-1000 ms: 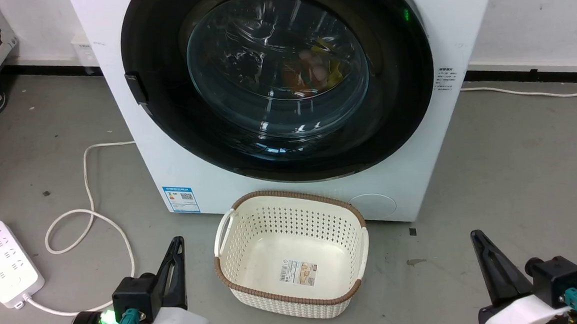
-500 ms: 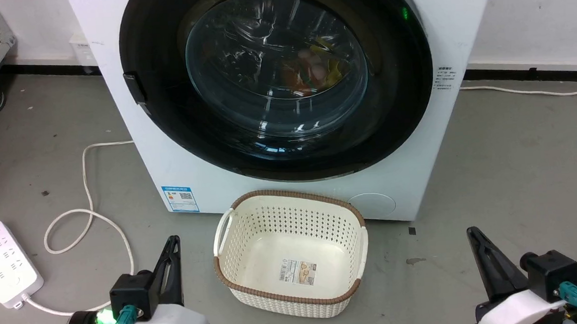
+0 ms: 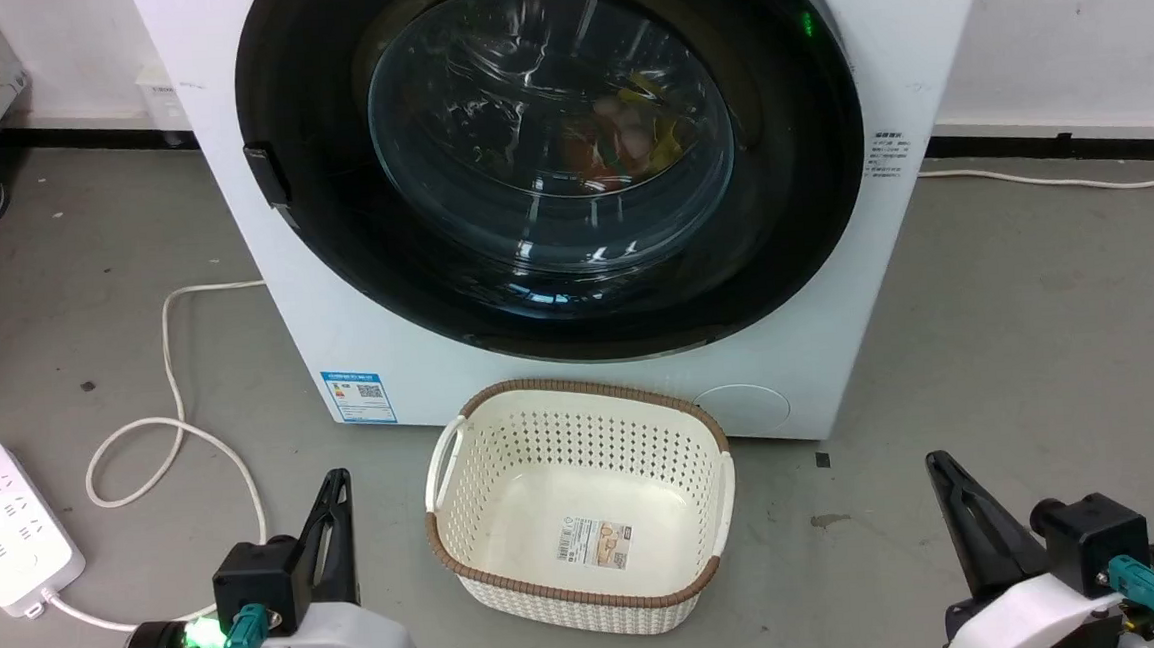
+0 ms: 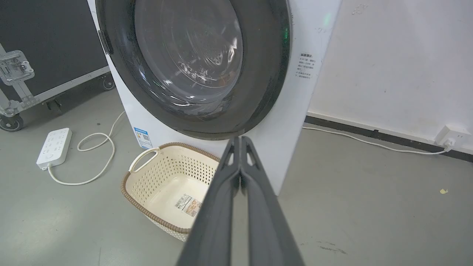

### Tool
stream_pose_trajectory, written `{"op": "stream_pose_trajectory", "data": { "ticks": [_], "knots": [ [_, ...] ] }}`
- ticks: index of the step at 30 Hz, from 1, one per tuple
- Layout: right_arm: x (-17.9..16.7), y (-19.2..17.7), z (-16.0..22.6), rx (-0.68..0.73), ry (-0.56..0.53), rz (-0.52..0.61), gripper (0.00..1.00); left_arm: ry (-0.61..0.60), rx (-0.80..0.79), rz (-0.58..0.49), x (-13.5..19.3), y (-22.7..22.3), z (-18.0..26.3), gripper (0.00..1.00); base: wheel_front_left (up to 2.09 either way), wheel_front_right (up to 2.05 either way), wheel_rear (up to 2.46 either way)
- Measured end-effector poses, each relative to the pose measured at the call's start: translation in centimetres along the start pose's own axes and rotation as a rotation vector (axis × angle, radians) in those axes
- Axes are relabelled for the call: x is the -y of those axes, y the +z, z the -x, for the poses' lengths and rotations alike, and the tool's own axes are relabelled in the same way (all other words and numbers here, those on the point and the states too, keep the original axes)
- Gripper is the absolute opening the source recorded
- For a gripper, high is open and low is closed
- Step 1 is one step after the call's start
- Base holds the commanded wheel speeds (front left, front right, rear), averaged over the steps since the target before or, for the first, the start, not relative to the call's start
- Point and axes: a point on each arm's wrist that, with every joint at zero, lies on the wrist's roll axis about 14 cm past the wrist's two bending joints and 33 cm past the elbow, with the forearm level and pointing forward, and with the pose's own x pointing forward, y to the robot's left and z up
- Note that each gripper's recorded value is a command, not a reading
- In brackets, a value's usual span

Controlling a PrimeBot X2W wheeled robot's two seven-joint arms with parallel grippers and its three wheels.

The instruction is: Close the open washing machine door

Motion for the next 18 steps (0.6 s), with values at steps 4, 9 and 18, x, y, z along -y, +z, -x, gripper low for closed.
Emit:
{"op": "stream_pose_trajectory", "data": {
  "ticks": [4,9,18],
  "knots": [
    [-0.06,0.08,-0.1,-0.003,0.002,0.001,0.0,0.003,-0.004,-0.006,-0.06,0.01,-0.03,0.0,0.0,0.0,0.0],
    [-0.19,0.22,-0.28,-0.009,0.006,0.009,0.0,0.01,-0.014,-0.014,-0.22,-0.03,-0.08,0.0,0.0,0.0,0.0],
    [-0.3,0.18,-0.3,-0.016,0.009,0.01,0.0,0.02,-0.019,-0.021,-0.45,0.02,-0.11,0.0,0.0,0.0,0.0]
  ]
}}
